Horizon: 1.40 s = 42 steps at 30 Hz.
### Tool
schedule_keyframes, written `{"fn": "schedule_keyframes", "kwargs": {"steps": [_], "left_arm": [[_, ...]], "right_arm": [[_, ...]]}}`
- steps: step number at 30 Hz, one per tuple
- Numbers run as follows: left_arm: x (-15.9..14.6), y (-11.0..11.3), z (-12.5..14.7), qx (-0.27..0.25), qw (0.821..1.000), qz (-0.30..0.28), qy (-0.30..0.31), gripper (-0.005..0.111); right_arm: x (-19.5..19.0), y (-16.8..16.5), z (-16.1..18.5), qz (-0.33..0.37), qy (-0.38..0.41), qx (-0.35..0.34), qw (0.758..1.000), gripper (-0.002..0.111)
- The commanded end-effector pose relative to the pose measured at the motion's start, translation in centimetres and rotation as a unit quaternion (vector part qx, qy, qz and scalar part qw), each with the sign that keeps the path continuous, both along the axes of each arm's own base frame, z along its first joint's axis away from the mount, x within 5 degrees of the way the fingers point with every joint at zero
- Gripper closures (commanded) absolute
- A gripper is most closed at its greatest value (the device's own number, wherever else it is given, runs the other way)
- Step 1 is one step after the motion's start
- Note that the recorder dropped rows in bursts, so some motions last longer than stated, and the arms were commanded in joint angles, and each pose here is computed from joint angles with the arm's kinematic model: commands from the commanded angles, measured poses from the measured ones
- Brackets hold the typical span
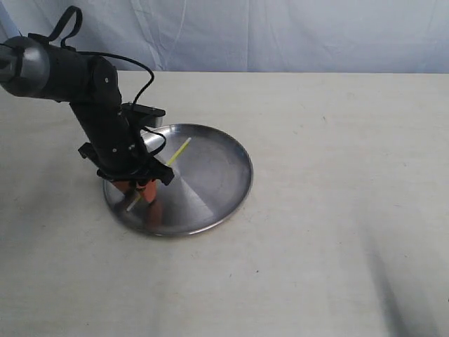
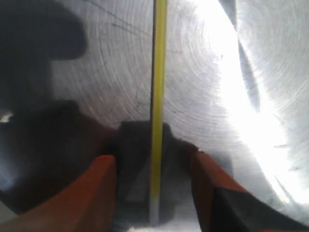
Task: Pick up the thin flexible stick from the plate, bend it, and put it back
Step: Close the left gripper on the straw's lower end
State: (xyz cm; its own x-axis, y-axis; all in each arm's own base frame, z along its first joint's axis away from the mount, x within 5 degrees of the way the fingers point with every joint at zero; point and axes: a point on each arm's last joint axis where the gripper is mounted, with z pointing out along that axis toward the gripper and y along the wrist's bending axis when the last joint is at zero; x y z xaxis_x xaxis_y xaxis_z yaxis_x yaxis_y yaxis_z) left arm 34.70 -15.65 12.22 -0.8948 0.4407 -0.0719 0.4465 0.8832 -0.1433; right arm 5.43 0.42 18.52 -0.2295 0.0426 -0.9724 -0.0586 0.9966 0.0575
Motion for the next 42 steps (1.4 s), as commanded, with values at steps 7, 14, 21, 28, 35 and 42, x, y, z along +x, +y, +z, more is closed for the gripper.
{"fn": "schedule_keyframes", "kwargs": {"steps": [7,14,21,28,35,42], "left_arm": [[-0.3,0.0,-1.2,0.017,0.999,0.015,0.030,0.091],[-0.4,0.3,-1.3,0.031,0.999,0.001,0.032,0.107],[0.0,0.3,-0.6,0.041,0.999,-0.010,0.031,0.107],[0.0,0.2,-0.1,0.051,0.998,-0.024,0.026,0.107],[-0.3,-1.3,1.1,0.040,0.998,-0.050,-0.008,0.107],[-0.3,-1.4,2.2,0.031,0.998,-0.051,-0.025,0.107]], "right_arm": [[0.0,0.0,0.0,-0.002,-0.006,-0.001,1.000,0.109],[0.0,0.0,0.0,-0.002,-0.006,-0.001,1.000,0.109],[0.0,0.0,0.0,-0.002,-0.006,-0.001,1.000,0.109],[0.0,0.0,0.0,-0.002,-0.006,-0.001,1.000,0.109],[0.0,0.0,0.0,-0.002,-0.006,-0.001,1.000,0.109],[0.0,0.0,0.0,-0.002,-0.006,-0.001,1.000,0.109]]}}
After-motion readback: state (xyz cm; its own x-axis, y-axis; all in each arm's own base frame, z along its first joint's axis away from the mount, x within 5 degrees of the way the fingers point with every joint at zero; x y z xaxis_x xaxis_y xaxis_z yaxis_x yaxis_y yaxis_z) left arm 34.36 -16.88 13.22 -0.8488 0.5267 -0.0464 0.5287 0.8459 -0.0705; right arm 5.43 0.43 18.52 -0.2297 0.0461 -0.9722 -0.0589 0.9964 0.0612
